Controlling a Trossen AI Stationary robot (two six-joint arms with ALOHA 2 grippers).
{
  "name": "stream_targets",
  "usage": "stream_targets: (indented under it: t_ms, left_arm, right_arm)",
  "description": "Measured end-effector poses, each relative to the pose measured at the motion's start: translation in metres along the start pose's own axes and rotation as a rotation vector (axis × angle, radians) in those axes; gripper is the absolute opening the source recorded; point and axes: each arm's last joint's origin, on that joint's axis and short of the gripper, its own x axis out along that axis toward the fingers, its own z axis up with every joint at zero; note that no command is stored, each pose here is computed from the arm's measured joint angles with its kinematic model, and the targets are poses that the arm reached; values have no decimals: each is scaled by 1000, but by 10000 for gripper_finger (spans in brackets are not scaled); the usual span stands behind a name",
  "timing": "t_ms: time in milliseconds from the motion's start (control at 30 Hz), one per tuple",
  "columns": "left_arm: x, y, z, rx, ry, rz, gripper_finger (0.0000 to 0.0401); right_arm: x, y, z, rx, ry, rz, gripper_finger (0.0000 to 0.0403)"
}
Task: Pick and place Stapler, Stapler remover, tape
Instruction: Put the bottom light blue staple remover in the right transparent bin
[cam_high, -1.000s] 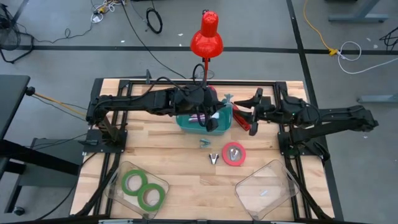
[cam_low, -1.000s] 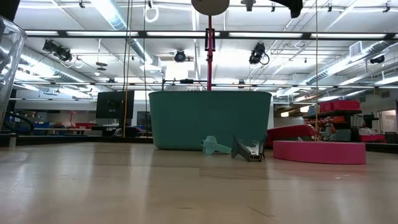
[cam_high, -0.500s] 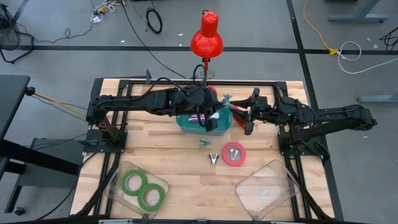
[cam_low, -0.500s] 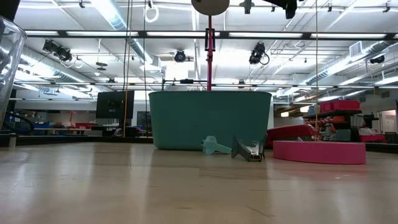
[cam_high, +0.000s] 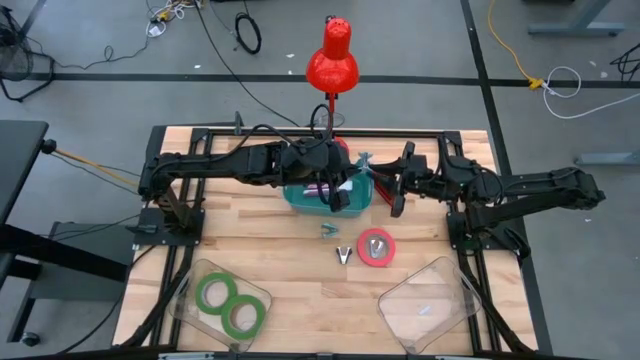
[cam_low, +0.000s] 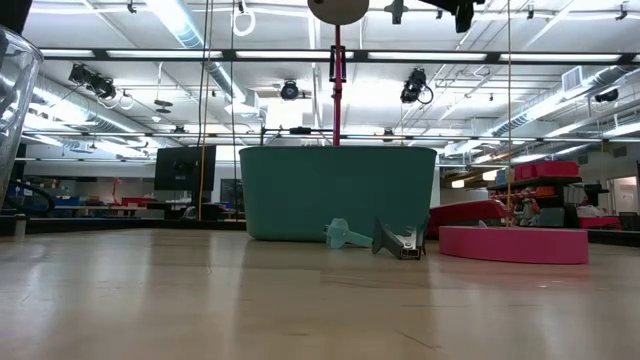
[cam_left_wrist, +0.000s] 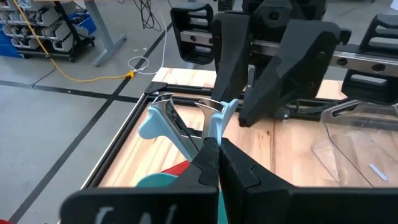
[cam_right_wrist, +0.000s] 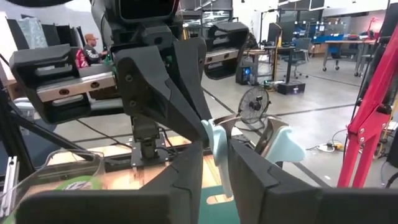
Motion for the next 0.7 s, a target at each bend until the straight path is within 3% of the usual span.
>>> stream_targets:
  t_ms: [300, 700]
  left_arm:
    - [0, 0, 0, 0, 1, 0, 0]
    - [0, 0, 0, -8, 1, -1, 18]
  right_arm:
    - [0, 0, 0, 0, -3, -2, 26]
    - [0, 0, 0, -2, 0, 0, 4]
